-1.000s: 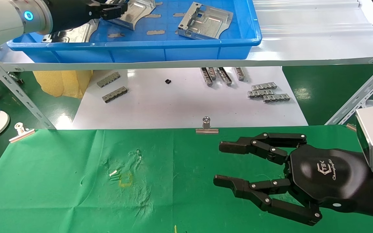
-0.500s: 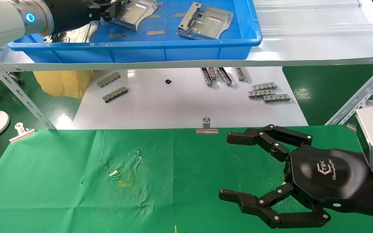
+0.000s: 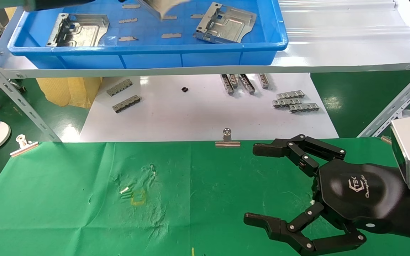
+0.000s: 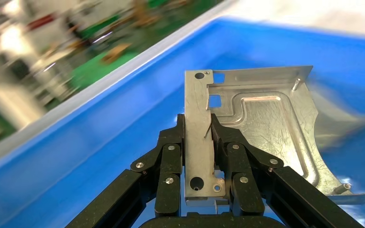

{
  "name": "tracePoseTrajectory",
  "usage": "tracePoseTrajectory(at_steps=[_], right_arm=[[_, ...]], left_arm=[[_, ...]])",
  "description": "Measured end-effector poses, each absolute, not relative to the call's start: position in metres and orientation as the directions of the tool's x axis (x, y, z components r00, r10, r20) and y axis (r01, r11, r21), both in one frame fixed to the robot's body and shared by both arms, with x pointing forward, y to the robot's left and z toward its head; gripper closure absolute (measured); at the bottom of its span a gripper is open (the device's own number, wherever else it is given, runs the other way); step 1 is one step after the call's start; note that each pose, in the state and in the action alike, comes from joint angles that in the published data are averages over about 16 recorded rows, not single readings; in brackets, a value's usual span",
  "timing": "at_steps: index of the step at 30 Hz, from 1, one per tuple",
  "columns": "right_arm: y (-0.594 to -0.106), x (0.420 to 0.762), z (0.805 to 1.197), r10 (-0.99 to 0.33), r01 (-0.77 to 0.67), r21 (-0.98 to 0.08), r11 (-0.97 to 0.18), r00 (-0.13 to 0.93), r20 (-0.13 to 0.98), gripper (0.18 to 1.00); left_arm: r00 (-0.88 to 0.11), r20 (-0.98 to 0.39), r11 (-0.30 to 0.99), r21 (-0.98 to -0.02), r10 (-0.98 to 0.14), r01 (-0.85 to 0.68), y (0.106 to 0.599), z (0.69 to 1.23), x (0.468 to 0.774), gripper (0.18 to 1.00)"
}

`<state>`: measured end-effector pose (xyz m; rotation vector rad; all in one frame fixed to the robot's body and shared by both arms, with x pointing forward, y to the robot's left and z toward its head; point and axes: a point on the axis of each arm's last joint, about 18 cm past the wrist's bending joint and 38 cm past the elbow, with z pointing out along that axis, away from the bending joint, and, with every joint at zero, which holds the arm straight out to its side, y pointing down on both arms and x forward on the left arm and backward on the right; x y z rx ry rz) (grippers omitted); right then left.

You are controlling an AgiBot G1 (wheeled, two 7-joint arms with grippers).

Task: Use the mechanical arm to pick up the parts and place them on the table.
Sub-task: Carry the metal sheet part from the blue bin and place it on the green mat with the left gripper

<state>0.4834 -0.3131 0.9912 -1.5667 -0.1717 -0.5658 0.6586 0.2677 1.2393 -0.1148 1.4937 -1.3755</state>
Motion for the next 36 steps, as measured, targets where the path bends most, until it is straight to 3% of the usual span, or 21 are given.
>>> tracePoseTrajectory(at_steps=[9, 17, 25, 36], right_arm=[[-0.313, 0.483, 0.991, -0.23, 0.442, -0.892, -0.092, 0.862, 0.451, 0.179], [-0.313, 0.483, 0.991, -0.23, 0.442, -0.892, -0.092, 0.862, 0.451, 0.179], [-0.313, 0.483, 0.991, -0.23, 0.442, -0.892, -0.092, 0.862, 0.451, 0.179], [-0.313, 0.483, 0.991, -0.23, 0.442, -0.892, -0.092, 0.862, 0.451, 0.179]], left_arm=[[-0.537, -0.742, 0.34, -0.665, -0.402, 0.665, 0.269, 1.213, 0.607, 0.906], [-0.543, -0.805, 0.383, -0.591, -0.238, 0.71, 0.279, 1.174, 0.589, 0.907], [-0.595, -0.793, 0.486, -0.576, -0.135, 0.658, 0.289, 1.109, 0.6, 0.907], [-0.682, -0.727, 0.654, -0.557, -0.086, 0.512, 0.306, 1.019, 0.641, 0.907]])
